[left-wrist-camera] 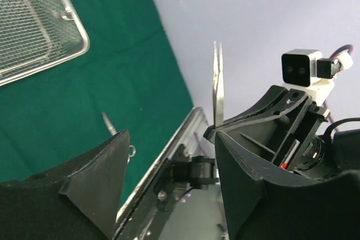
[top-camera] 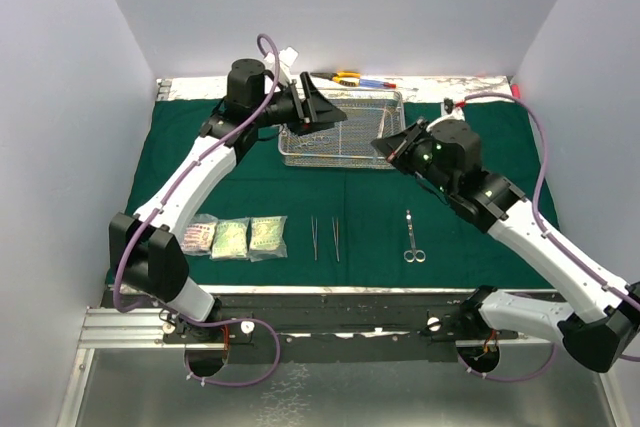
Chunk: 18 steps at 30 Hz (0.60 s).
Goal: Open and lay out the surgical kit
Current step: Place the medical item in the surgical kit.
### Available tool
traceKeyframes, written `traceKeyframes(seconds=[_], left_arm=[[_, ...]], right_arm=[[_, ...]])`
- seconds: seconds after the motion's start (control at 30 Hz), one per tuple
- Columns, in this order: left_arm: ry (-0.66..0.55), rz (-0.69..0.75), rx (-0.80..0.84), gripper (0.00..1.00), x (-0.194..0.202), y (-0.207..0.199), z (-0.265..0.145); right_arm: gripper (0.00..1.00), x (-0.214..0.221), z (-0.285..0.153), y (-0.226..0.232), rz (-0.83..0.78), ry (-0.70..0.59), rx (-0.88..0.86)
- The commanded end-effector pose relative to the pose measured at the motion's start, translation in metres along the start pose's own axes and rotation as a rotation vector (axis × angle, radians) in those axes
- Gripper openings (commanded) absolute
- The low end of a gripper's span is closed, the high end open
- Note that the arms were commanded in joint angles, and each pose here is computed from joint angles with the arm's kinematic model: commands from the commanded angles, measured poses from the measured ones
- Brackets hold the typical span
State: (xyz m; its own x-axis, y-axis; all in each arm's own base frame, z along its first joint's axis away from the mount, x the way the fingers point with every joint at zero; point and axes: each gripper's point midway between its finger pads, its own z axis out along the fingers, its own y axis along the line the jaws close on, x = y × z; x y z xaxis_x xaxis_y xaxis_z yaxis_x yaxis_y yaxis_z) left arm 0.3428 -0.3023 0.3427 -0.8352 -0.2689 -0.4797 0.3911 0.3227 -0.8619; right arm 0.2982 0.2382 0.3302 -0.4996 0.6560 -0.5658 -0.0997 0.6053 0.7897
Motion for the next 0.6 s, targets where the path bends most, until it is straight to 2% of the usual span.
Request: traceKeyframes(seconds=[0.0,0.13,0.27,0.37,0.57], left_arm=[[-0.017,0.141,-0.155,0.64,0.006,0.030,-0.023],[-0.059,0.175,-0.459,0.64,0.004,0.093,-0.040],[-0.077,0.198,-0.669,0.64,0.009,0.137,-0.062],[-0.079,0.204,-0.749,0.66,0.015,0.154,-0.073],[-0.074,0.187,-0.801,0.67,0.026,0.168,-0.082]], right_arm=[[0.01,0.040,0.000,-0.075,-0.114,0.136,0.255],[0.01,0.090,0.002,-0.126,-0.184,0.355,0.409],[0.01,0.142,-0.004,-0.163,-0.285,0.515,0.526],[0.00,0.173,-0.010,-0.175,-0.334,0.606,0.557],[0.01,0.215,-0.011,-0.188,-0.342,0.730,0.562]])
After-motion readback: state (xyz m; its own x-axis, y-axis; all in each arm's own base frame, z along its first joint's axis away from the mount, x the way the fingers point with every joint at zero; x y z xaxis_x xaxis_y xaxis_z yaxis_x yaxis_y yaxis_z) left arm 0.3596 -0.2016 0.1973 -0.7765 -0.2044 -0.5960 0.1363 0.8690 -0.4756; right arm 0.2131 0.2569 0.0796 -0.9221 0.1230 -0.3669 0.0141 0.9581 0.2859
